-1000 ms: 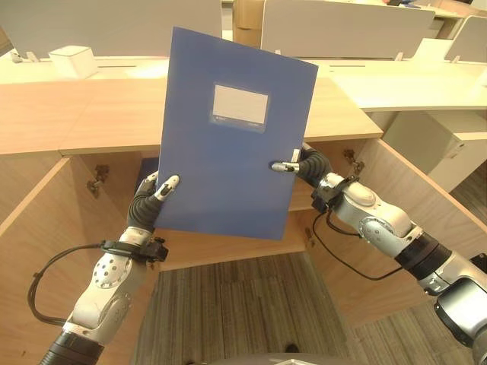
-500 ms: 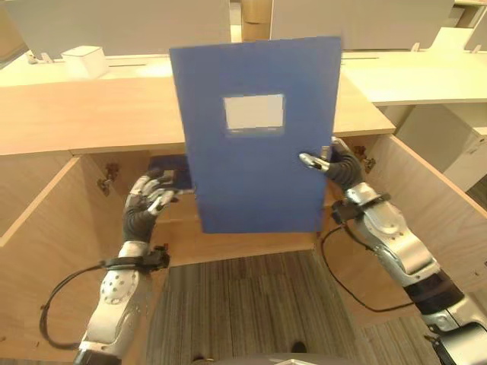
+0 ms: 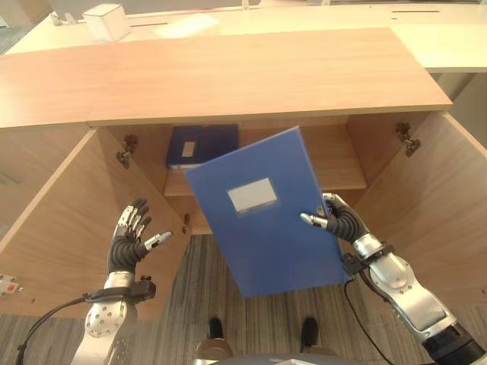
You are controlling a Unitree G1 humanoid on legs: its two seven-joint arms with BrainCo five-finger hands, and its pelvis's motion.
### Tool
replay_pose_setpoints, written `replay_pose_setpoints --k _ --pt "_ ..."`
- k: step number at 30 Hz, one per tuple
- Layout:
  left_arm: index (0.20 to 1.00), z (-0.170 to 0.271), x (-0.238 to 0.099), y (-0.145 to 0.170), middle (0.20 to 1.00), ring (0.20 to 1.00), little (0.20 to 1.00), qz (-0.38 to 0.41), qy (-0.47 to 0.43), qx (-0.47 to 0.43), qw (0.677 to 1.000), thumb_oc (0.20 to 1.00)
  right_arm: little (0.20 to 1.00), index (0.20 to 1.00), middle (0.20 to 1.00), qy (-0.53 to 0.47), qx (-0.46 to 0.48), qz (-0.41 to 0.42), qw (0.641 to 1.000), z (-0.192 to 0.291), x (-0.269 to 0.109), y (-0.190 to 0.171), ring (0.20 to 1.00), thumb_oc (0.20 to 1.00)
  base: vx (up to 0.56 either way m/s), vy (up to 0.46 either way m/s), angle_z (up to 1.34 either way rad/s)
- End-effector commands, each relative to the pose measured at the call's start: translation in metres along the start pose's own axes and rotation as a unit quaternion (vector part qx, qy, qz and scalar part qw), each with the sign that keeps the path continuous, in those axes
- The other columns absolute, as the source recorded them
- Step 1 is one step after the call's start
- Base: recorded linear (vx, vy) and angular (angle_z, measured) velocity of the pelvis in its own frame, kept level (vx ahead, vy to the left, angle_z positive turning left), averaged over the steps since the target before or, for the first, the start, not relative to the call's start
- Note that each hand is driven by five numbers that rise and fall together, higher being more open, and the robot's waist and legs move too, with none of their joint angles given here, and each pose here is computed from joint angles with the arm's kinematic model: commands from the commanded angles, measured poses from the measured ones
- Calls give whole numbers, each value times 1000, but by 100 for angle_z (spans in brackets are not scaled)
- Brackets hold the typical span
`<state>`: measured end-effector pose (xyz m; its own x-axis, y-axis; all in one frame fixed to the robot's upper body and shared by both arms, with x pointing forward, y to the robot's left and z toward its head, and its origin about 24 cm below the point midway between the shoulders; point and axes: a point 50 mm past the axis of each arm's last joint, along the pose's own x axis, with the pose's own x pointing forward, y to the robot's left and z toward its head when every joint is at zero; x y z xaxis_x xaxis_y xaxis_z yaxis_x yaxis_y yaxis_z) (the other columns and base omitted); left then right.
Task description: Put the empty folder in the office cabinet
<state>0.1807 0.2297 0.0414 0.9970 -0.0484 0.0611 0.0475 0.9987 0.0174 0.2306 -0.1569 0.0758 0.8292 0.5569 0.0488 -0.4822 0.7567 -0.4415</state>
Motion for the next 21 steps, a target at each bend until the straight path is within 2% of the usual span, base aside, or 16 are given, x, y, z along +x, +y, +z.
replay_pose_setpoints --k 1,6,10,11,12,13,16,17,21 --pt "1000 7 8 12 1000 1000 1000 -31 -19 102 994 1000 200 200 200 -73 -61 -12 995 23 12 -16 200 200 -177 -3 25" --pt "1000 -47 -6 19 1000 1000 1000 -32 110 161 980 1000 200 200 200 29 -74 -7 997 -23 15 -11 200 200 -112 12 20" --pt "1000 -54 -7 20 1000 1000 1000 -29 123 167 978 1000 200 200 200 42 -73 -12 996 -29 16 -11 200 200 -24 4 8" --pt "1000 -69 -14 23 1000 1000 1000 -25 161 175 971 1000 200 200 200 60 -74 -19 995 -37 18 -12 200 200 -38 4 0" --pt "1000 -69 -14 23 1000 1000 1000 -25 161 175 971 1000 200 200 200 60 -74 -19 995 -37 18 -12 200 200 -86 31 2" --pt "1000 -96 -25 24 1000 1000 1000 -18 229 162 960 1000 200 200 200 74 -74 -30 994 -42 28 -18 200 200 -48 27 2" --pt "1000 -108 -33 25 1000 1000 1000 -11 264 158 952 1000 200 200 200 77 -73 -34 994 -44 34 -19 200 200 -28 39 3" --pt "1000 -129 -48 25 1000 1000 1000 -7 322 161 933 1000 200 200 200 82 -64 -61 993 -44 57 -27 200 200 -22 63 10" --pt "1000 -144 -62 25 1000 1000 1000 1 372 152 916 1000 200 200 200 89 -35 -107 990 -44 72 -39 200 200 5 91 -3"
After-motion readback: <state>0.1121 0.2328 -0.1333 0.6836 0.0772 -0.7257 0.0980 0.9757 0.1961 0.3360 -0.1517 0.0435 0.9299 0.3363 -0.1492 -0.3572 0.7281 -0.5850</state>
